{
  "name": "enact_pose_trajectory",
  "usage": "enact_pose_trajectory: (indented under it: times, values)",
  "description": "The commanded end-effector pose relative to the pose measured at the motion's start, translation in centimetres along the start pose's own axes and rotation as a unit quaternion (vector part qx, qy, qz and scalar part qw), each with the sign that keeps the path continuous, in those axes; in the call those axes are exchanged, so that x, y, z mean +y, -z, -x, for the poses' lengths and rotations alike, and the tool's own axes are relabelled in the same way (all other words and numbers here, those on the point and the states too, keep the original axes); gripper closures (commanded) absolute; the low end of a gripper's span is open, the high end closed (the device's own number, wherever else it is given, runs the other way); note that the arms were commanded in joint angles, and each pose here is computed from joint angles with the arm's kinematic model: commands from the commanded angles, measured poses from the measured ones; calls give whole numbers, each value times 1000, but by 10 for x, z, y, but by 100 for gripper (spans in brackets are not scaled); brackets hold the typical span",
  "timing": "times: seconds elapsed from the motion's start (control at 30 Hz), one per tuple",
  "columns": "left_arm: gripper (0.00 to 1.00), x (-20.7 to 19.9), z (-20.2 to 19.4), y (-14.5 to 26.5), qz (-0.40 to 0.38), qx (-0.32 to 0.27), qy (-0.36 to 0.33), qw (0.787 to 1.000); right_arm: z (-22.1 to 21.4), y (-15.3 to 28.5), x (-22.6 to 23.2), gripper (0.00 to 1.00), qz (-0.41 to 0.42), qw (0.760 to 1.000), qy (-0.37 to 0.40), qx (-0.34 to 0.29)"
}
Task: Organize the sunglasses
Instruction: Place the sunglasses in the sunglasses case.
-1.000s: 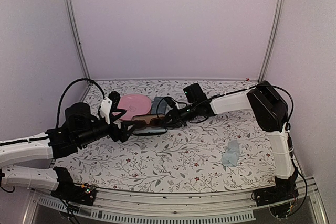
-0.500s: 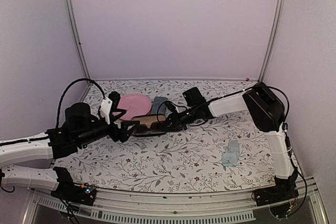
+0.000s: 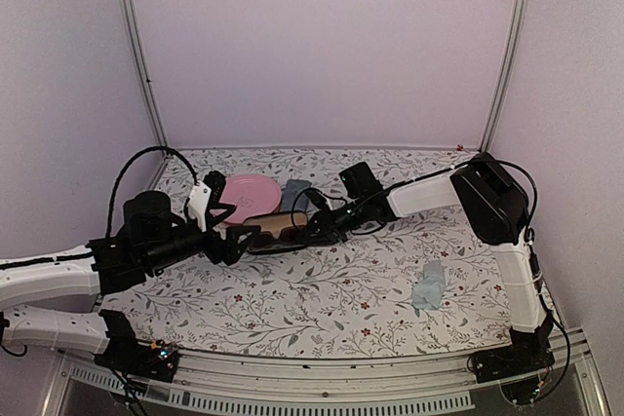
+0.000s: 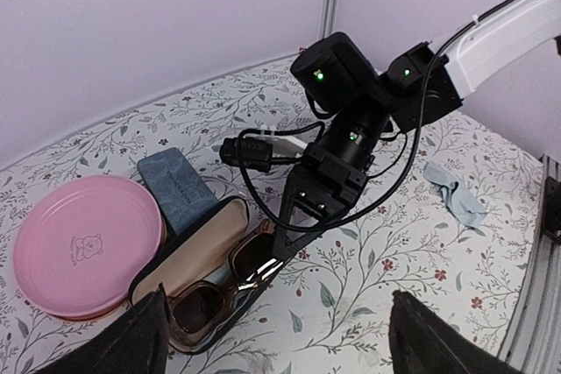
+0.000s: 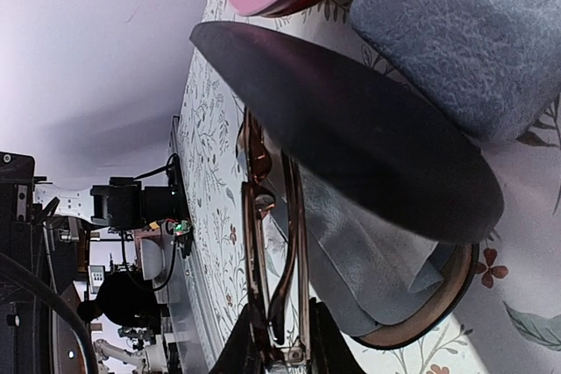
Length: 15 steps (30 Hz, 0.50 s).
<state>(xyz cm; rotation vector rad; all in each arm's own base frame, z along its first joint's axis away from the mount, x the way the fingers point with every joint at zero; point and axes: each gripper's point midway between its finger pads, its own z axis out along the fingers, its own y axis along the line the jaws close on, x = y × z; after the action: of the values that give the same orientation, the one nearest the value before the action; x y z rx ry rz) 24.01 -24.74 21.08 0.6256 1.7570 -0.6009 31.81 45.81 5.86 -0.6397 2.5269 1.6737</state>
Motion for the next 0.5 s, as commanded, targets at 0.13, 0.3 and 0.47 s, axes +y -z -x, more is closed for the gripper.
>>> enact_pose_trajectory:
  times: [0.13,0.3,0.47]
  values:
    - [13,2,-2,-3,-2,0,-1,1000,-6,-1,-8,94,12,1000,-11,10]
    - [13,2,-2,-2,-1,-1,0,1000,-8,-3,-11,94,11,1000,-13,12]
    - [13,2,-3,-2,-1,1,0,1000,-8,-3,-11,89,12,1000,-14,13]
